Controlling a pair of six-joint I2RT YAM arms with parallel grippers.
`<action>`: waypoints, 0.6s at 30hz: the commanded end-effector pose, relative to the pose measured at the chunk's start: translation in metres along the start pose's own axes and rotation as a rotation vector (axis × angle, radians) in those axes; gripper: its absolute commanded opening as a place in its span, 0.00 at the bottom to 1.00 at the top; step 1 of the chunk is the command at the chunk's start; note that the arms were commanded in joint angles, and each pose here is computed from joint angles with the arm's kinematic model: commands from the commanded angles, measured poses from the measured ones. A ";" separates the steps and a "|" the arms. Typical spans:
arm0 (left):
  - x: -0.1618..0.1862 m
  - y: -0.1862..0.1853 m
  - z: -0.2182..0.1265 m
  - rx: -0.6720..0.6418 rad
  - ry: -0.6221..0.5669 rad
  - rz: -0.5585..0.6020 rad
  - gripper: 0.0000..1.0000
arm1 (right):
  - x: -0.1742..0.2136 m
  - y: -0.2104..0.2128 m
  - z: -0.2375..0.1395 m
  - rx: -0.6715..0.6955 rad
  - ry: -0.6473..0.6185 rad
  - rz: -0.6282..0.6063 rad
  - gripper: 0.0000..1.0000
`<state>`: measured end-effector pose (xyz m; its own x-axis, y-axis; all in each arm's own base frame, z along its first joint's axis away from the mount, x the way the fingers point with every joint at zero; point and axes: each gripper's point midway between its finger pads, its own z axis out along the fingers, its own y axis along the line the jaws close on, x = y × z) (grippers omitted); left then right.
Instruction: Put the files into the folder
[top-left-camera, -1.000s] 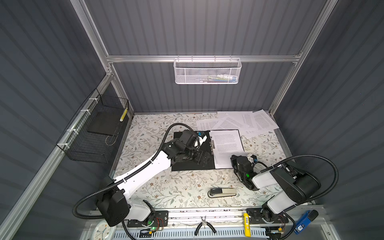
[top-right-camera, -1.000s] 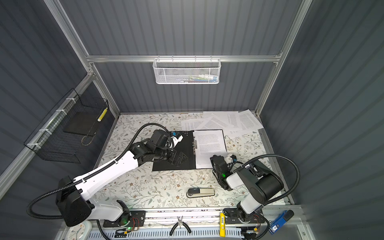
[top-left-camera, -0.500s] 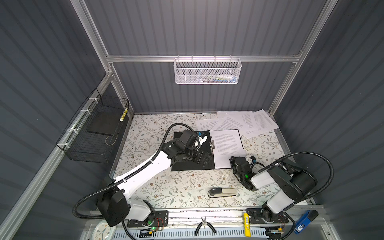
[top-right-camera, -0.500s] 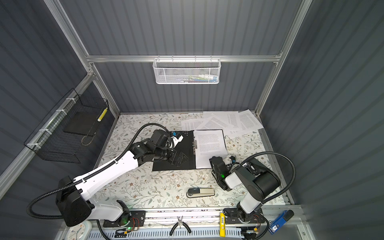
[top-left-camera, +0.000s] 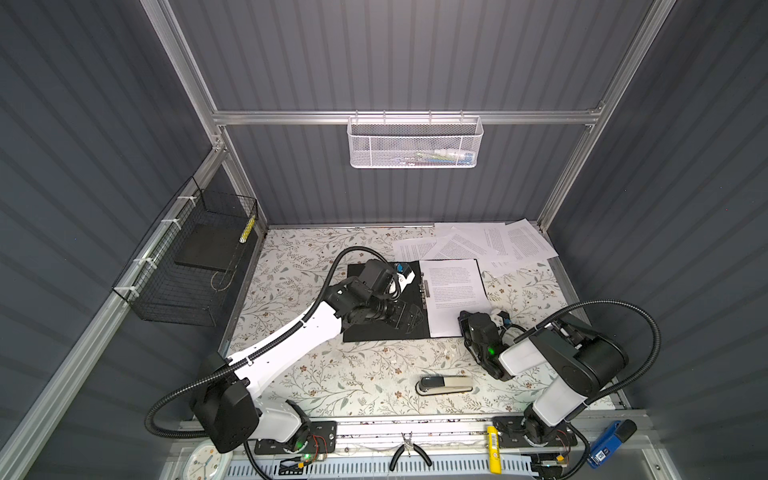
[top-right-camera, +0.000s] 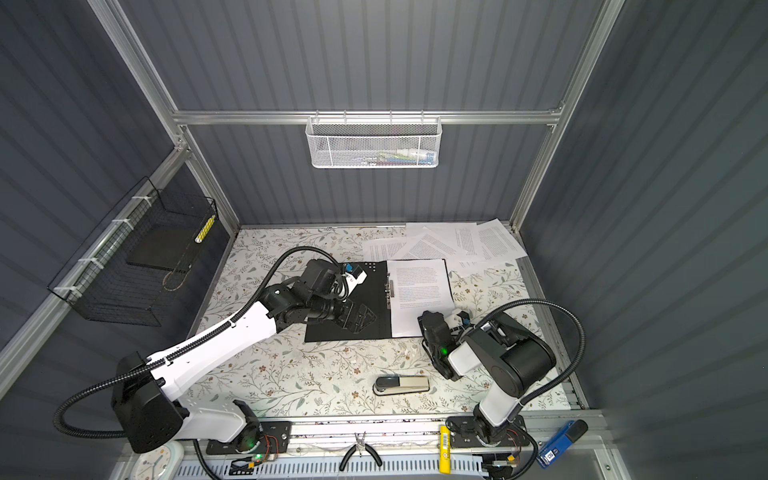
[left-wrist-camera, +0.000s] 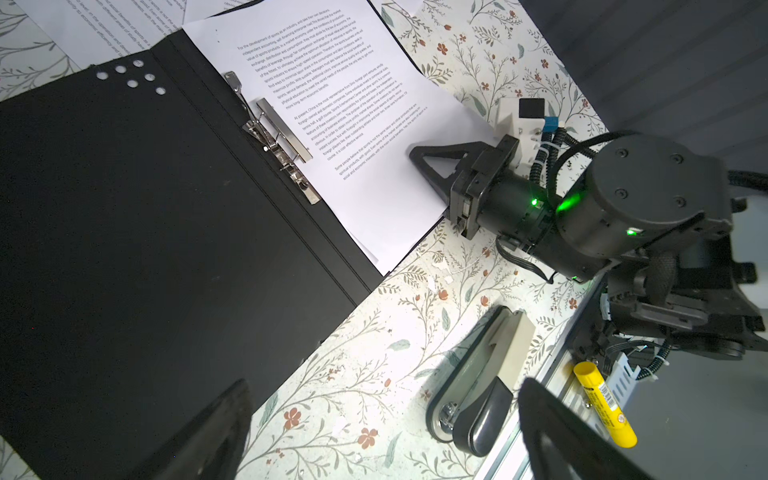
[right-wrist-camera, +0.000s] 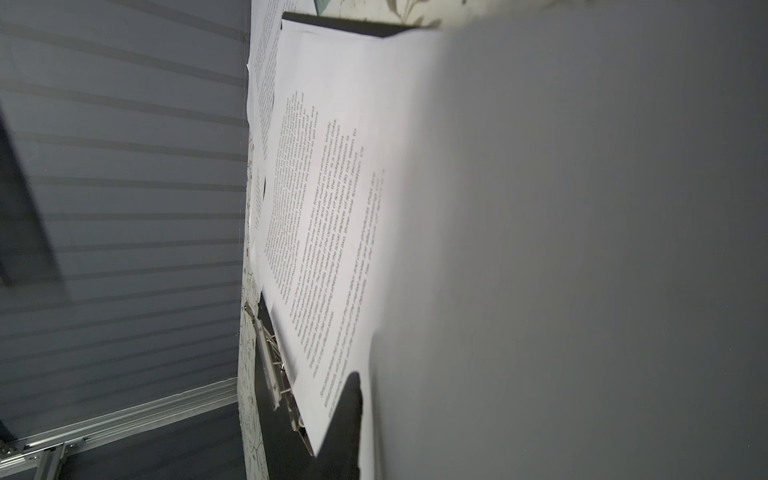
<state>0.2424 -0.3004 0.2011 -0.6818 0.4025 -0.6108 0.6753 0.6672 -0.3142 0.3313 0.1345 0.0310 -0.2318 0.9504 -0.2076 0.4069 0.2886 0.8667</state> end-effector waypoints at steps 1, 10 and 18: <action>0.005 -0.001 0.001 0.018 0.008 -0.011 1.00 | 0.001 0.004 0.002 -0.011 -0.009 -0.001 0.14; 0.005 -0.001 0.001 0.018 0.010 -0.009 1.00 | 0.002 0.006 -0.001 -0.017 -0.002 -0.003 0.21; 0.004 -0.001 0.001 0.018 0.008 -0.010 1.00 | 0.009 0.006 -0.004 0.003 0.023 0.020 0.38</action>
<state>0.2415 -0.3010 0.2013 -0.6822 0.4033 -0.6099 0.6771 0.6632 -0.3188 0.3291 0.1404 0.0332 -0.2404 0.9532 -0.1835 0.4069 0.2706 0.8724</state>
